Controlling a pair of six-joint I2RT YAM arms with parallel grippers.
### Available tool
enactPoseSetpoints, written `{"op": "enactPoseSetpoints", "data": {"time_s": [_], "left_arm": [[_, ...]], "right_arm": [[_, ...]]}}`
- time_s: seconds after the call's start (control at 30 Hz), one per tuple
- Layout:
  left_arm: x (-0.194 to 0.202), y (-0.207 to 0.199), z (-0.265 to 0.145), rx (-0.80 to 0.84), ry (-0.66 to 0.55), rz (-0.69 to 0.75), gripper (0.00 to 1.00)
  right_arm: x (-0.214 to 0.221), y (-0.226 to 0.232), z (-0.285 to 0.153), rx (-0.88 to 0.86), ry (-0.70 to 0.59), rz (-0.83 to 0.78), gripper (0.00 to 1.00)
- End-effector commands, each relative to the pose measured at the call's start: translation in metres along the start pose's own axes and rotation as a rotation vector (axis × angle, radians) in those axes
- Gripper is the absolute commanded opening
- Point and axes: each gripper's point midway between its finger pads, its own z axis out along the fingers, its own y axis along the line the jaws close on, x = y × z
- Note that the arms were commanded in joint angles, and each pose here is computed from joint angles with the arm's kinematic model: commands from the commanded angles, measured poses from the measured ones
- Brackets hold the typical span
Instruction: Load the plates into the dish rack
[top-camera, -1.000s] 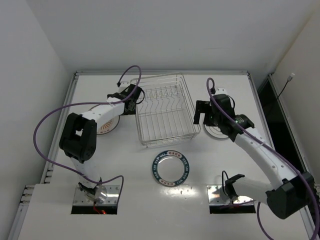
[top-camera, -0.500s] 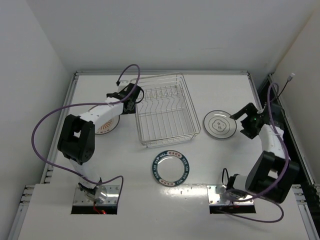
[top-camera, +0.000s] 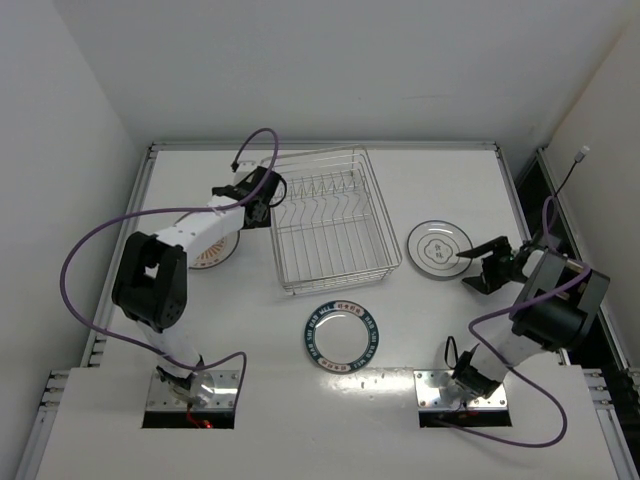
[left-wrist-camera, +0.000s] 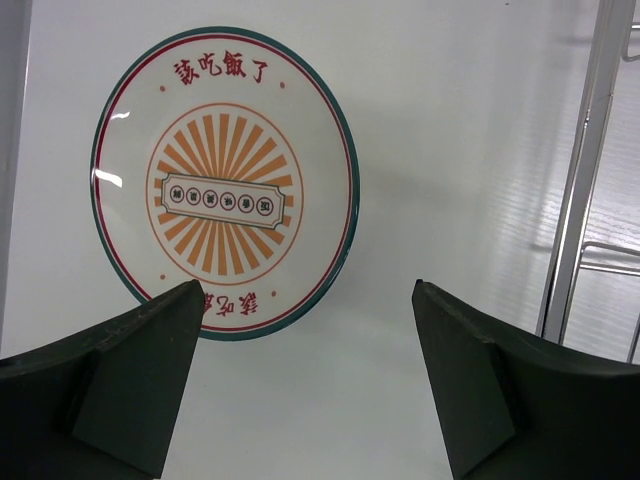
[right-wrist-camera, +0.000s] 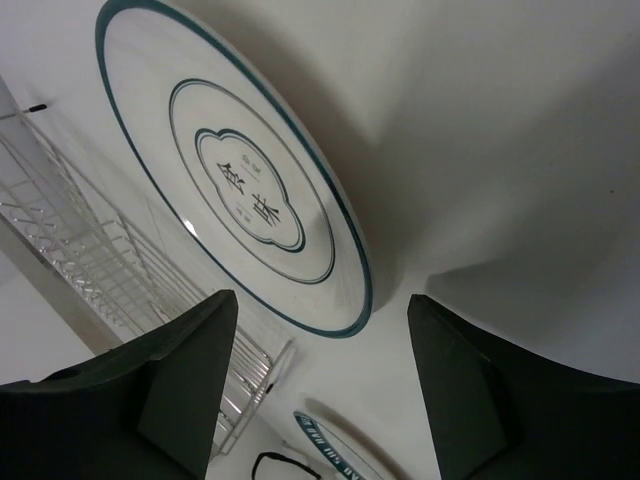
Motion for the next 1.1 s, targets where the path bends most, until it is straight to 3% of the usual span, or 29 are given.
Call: {"op": "enactPoseSetpoints", "data": {"time_s": [0.0,0.4,0.5,0.53,0.6,0.7,0.83,0.97,1.07], "left_arm": [[-0.017,0.002,-0.014,0.027,-0.052,-0.038,0.83],[-0.015,0.002,-0.015,0.035,-0.048,-0.038,0.83],[-0.016,0.001,-0.015,0.038,-0.055,-0.043,0.83],[-0.016,-0.001,-0.015,0.047,-0.051,-0.043,0.83],[-0.018,-0.002,-0.016,0.044,-0.045,-0.049,0.83],[-0.025,0.004,-0.025,-0.003,-0.051,-0.067,0.83],[-0.056,0.002,-0.065,0.028,-0.139,-0.201,0.83],[-0.047,-0.002,-0.101,0.042,-0.261,-0.307,0.83],[-0.034,0.0,-0.111,0.014,-0.346,-0.281,0.83]], "right_arm": [[-0.016,0.009,0.006,-0.029,-0.01,-0.004,0.65],[-0.023,0.018,0.033,0.002,0.025,-0.05,0.41],[-0.02,0.022,0.038,0.003,0.039,-0.064,0.2],[-0.02,0.022,0.038,0.003,0.039,-0.055,0.08],[-0.02,0.023,0.037,-0.003,0.031,-0.062,0.0],[-0.027,0.039,0.017,-0.015,-0.039,-0.145,0.0],[-0.033,0.076,-0.025,-0.044,-0.176,-0.286,0.0],[-0.028,0.152,-0.087,-0.117,-0.366,-0.48,0.0],[-0.027,0.208,-0.125,-0.143,-0.496,-0.615,0.0]]}}
